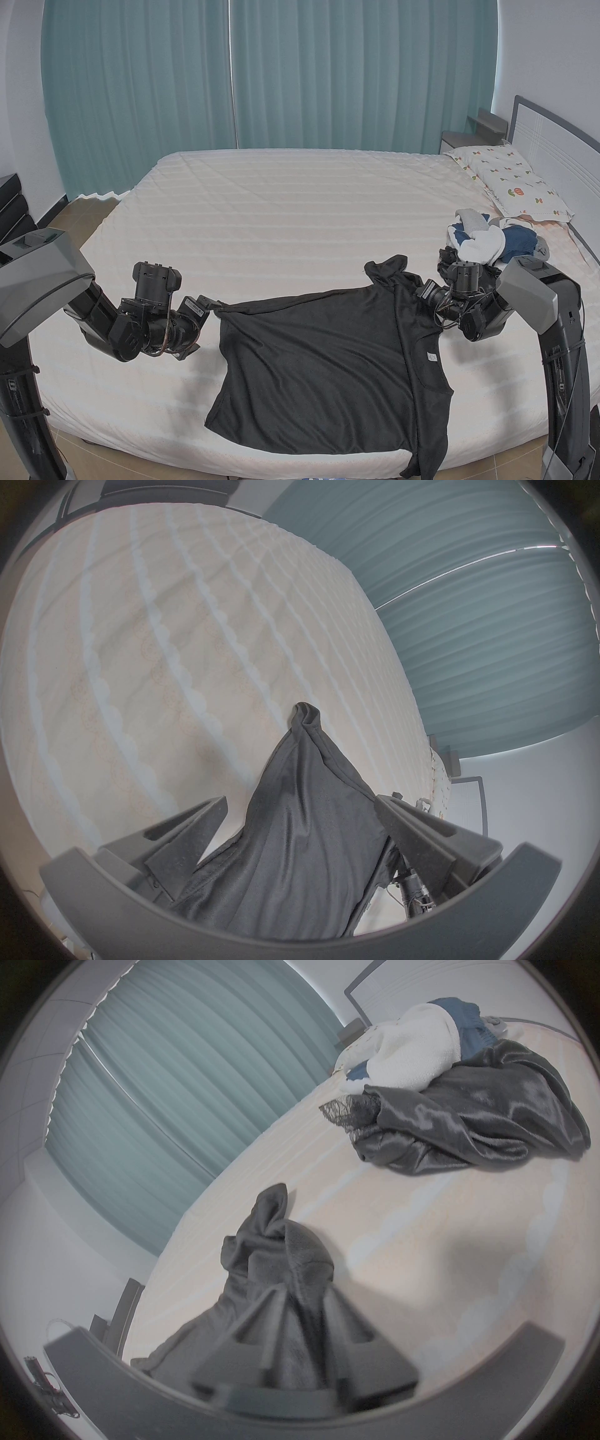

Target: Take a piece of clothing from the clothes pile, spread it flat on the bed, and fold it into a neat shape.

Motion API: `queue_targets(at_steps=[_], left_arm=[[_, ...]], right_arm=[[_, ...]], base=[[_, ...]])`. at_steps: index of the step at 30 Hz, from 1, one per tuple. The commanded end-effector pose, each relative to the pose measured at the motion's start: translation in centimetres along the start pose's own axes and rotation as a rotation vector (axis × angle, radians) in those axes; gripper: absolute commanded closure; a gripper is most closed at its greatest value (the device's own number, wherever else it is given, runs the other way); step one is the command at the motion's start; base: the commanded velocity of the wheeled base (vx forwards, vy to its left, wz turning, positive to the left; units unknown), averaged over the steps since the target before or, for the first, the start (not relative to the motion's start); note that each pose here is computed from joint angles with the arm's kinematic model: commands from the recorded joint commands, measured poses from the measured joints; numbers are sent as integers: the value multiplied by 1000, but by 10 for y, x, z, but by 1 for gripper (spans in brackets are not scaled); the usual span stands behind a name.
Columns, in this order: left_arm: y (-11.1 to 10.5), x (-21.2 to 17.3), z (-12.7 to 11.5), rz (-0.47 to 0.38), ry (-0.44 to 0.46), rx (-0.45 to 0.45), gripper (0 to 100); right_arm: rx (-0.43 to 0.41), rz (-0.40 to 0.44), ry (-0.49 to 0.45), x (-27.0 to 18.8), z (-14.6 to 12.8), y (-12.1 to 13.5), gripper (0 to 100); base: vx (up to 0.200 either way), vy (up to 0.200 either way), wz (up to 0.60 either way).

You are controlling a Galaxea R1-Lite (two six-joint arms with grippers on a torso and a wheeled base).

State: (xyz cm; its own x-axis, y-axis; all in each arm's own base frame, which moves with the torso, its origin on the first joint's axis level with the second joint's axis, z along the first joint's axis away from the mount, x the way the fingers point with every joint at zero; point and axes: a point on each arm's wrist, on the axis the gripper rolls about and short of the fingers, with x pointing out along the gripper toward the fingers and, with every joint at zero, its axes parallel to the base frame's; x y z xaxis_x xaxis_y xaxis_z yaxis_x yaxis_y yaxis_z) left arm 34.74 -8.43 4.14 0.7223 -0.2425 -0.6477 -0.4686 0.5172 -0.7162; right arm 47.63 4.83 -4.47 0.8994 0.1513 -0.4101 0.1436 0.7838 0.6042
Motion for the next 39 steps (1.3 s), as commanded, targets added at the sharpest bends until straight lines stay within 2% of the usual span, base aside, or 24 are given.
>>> queue_targets(at_steps=[1,2,4,11,15,18,21,22,26,28,33,39], left_arm=[[3,5,-1,11,3,-1,0],[5,7,-1,10,1,-1,0],[7,9,-1,10,-4,-1,0],[9,11,1,5,-19,-5,0],[8,11,4,-1,-28,-9,0],[7,11,5,-5,-31,-11,0],[9,13,6,1,-31,-14,0],[10,15,6,0,-33,-12,0],[10,15,6,-2,-34,-12,0],[11,16,7,0,-37,-15,0],[10,16,9,-4,-41,-16,0],[-6,19,18,-52,-70,-10,0]], right_arm=[[11,3,-48,6,10,-6,100],[13,19,-103,7,21,-6,100],[12,29,-151,8,29,-7,100],[19,56,-234,13,46,-11,100],[24,24,-253,16,42,-19,100],[34,4,-284,17,50,-32,100],[38,-5,-278,17,48,-36,100],[44,-10,-273,18,46,-39,0],[40,5,-265,18,41,-42,0],[38,6,-223,9,36,-43,0],[31,105,-142,-33,44,-29,0],[41,72,-113,-71,48,-20,0]], base=[[0,0,0],[0,0,0],[0,0,0],[0,0,0],[0,0,0],[0,0,0],[0,0,0],[0,0,0],[0,0,0],[0,0,0],[0,0,0],[0,0,0]])
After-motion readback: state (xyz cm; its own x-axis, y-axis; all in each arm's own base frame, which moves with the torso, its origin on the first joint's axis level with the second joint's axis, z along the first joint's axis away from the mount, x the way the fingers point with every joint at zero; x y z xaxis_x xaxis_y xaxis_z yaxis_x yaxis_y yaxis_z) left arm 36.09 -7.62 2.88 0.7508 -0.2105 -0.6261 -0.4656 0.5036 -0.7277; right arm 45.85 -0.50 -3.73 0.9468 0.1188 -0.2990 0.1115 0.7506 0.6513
